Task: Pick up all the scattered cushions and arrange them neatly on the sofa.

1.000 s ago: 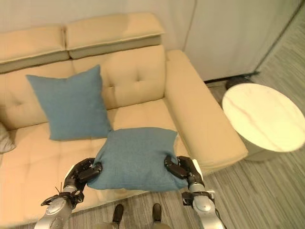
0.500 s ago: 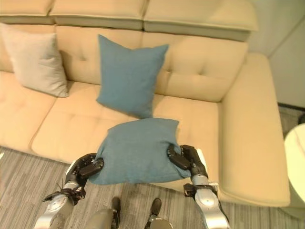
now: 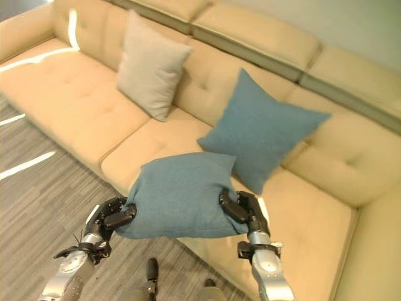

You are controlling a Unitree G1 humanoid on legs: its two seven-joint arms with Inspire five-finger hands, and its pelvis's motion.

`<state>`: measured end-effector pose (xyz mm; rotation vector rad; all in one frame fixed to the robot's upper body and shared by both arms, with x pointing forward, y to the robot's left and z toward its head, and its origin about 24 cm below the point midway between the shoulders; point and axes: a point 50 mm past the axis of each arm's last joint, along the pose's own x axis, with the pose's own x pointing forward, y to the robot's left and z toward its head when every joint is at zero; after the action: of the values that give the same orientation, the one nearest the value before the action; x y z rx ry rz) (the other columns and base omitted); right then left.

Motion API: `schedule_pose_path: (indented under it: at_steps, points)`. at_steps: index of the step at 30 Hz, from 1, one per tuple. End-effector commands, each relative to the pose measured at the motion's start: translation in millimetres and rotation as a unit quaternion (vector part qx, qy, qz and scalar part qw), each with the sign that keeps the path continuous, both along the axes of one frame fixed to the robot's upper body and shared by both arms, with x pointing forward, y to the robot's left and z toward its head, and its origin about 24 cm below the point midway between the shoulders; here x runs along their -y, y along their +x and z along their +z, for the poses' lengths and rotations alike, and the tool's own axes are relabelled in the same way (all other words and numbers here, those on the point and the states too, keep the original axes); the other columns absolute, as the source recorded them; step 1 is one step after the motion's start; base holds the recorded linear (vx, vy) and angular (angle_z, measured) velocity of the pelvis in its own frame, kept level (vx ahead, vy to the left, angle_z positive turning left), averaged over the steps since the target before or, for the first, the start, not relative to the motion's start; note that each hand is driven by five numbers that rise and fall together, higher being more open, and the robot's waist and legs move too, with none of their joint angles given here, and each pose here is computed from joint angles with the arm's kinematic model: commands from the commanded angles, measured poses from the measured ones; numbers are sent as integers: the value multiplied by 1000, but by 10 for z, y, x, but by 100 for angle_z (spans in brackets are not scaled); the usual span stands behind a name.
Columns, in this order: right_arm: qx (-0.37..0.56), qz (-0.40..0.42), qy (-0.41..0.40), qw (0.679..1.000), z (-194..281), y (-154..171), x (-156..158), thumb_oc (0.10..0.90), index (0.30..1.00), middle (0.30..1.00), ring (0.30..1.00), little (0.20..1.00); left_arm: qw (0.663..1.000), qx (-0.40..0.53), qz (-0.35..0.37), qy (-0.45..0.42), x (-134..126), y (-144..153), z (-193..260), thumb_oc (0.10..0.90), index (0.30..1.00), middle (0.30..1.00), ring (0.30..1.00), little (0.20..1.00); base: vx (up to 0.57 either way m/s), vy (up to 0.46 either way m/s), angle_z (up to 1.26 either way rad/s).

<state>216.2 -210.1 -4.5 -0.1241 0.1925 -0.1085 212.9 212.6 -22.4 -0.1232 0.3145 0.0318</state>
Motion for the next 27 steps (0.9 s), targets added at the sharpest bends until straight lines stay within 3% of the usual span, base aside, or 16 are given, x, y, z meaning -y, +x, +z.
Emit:
schedule_pose_path:
  at_steps: [1,7,16,27]
  points:
    - [181,91,32,979,652,308,-315,400,300,300,300,300,972,184,-130,-65,647,258,612,400,300,300,300,300,66,-98,109]
    - [183,95,15,978,685,320,-285,400,300,300,300,300,975,183,-103,-79,598,215,605,400,300,300,300,300,6,-66,98]
    - [196,67,2,978,757,325,-152,400,300,300,300,300,968,188,-140,-92,690,228,654,400,300,300,300,300,27,29,125]
    - [198,94,13,976,771,382,-304,400,300,300,300,300,972,178,-149,-49,604,200,637,400,300,300,300,300,102,157,32]
